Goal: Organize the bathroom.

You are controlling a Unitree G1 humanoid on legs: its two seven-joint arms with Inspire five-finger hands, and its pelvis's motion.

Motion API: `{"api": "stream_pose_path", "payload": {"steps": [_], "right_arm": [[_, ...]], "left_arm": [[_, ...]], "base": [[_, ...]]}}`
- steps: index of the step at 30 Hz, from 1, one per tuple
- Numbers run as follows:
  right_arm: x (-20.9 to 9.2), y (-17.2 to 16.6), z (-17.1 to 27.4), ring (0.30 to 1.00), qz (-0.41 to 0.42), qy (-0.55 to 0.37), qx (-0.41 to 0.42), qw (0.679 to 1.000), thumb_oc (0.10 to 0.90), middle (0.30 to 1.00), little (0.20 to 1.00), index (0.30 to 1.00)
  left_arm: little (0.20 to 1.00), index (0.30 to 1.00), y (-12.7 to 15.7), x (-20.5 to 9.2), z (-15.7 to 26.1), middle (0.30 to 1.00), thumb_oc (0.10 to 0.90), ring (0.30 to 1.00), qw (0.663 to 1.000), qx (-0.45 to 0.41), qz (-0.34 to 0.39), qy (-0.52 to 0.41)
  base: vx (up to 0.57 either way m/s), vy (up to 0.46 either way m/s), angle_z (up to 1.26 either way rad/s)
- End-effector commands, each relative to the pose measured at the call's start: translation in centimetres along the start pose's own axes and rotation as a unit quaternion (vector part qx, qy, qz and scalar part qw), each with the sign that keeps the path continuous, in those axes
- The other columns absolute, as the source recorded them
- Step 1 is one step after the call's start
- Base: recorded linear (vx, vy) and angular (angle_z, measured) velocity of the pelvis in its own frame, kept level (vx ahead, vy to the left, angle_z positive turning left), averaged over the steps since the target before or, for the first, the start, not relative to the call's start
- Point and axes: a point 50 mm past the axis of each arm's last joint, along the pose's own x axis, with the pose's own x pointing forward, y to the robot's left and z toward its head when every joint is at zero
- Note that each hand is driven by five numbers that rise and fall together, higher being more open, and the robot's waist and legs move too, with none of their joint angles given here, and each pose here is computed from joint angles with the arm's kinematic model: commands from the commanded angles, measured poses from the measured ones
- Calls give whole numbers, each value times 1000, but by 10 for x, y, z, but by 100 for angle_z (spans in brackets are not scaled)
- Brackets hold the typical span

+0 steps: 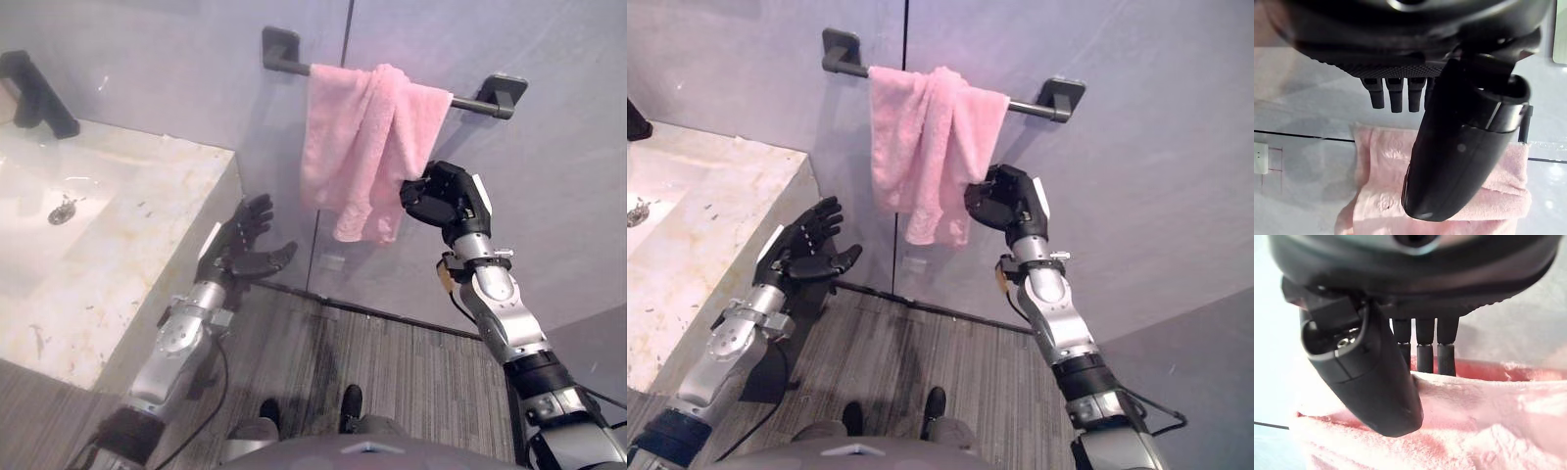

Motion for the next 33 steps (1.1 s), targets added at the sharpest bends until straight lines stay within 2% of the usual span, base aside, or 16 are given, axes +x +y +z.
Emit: {"api": "stream_pose_path", "payload": {"steps": [1,5,9,18,30,32,33], "right_arm": [[22,-21,64,300,-42,-167,13,985,400,300,300,300],[16,-22,58,300,-45,-158,16,986,400,300,300,300],[4,-22,46,300,-32,-139,8,990,400,300,300,300],[0,-12,28,300,16,-101,15,995,400,300,300,300],[-3,-1,16,300,59,-76,18,995,400,300,300,300],[-4,-1,17,300,62,-77,18,995,400,300,300,300],[-4,-1,17,300,62,-77,18,995,400,300,300,300]], "left_arm": [[900,900,-9,9,55,900,800,900,985,7,-4,-170],[900,900,-6,12,60,900,800,900,983,26,7,-183],[900,900,-6,28,74,900,800,900,979,54,-4,-197],[900,900,4,65,97,900,800,900,979,89,-8,-182],[900,900,17,84,107,900,800,900,972,143,48,-182],[778,778,19,84,106,778,718,778,971,148,54,-178],[778,778,19,84,106,778,718,778,971,148,54,-178]], "base": [[0,0,0],[9,21,-2],[28,63,-6],[41,60,-7],[41,33,-13],[16,9,0],[37,15,0]]}}
